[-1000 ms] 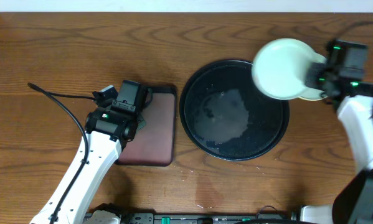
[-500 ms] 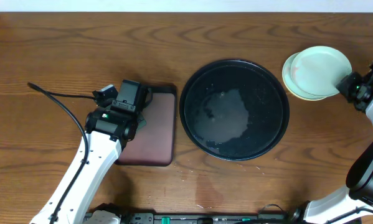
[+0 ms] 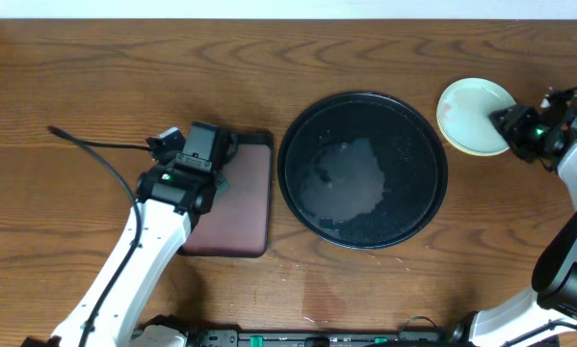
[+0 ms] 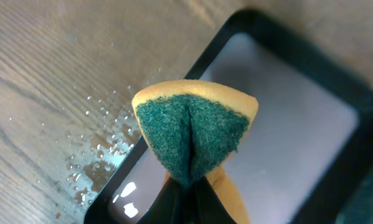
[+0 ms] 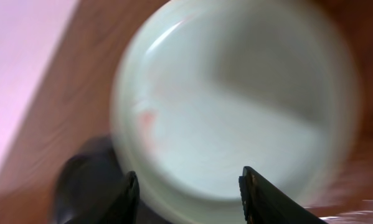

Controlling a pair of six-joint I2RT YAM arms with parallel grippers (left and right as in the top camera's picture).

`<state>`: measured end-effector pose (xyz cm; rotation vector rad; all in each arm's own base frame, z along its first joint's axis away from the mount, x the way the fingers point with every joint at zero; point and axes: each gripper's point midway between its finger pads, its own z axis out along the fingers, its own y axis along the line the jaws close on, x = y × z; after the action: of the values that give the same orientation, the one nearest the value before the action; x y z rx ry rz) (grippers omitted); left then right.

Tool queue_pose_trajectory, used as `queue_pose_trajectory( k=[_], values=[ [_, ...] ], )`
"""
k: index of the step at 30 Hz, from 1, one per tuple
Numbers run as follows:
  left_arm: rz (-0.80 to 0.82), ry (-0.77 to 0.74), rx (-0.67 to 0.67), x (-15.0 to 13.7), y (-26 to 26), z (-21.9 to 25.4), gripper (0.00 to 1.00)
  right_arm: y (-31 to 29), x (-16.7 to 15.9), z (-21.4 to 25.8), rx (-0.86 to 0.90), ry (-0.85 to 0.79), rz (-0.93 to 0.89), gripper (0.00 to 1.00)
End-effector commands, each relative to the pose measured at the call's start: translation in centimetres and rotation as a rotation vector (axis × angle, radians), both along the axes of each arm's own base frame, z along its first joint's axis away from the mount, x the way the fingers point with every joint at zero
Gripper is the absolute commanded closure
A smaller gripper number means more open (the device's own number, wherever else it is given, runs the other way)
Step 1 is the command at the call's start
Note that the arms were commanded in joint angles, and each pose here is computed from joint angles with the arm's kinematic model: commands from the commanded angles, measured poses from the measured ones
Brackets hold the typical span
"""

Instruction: Clean dirty plates on tray and stack at the side

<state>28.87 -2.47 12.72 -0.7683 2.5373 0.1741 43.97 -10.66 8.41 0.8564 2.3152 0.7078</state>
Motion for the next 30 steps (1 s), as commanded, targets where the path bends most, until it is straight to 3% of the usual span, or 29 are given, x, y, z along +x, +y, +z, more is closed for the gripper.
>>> queue_pose_trajectory(
  k=[1, 6, 11, 14, 19, 23, 30],
  values=[
    [0.001, 0.104, 0.043, -0.6, 0.5, -3.2, 0.92, 6.3, 0.1, 5.0, 0.172, -0.103, 0.163, 0.37],
    [-0.040, 0.174, 0.060, -0.3, 0.1, -5.4, 0.92, 10.9, -1.2, 9.1, 0.091, -0.165, 0.294, 0.21],
    [-0.163, 0.214, -0.090, 0.3, -3.2, -7.1, 0.91, 13.8, -2.6, 12.1, -0.048, -0.204, 0.339, 0.12],
    [-0.203, 0.204, -0.152, 0.8, -4.6, -7.3, 0.90, 15.7, -3.2, 13.4, -0.119, -0.232, 0.371, 0.01],
    [-0.203, 0.199, -0.150, 0.9, -4.5, -7.3, 0.83, 19.1, -5.1, 15.0, -0.153, -0.267, 0.466, 0.01],
    [-0.203, 0.196, -0.151, 1.0, -4.6, -7.3, 0.60, 20.8, -6.4, 16.3, -0.160, -0.298, 0.515, 0.01],
    [-0.249, 0.153, -0.144, 2.0, -4.9, -6.1, 0.54, 21.9, -8.9, 19.6, -0.216, -0.407, 0.581, 0.01]
  ],
)
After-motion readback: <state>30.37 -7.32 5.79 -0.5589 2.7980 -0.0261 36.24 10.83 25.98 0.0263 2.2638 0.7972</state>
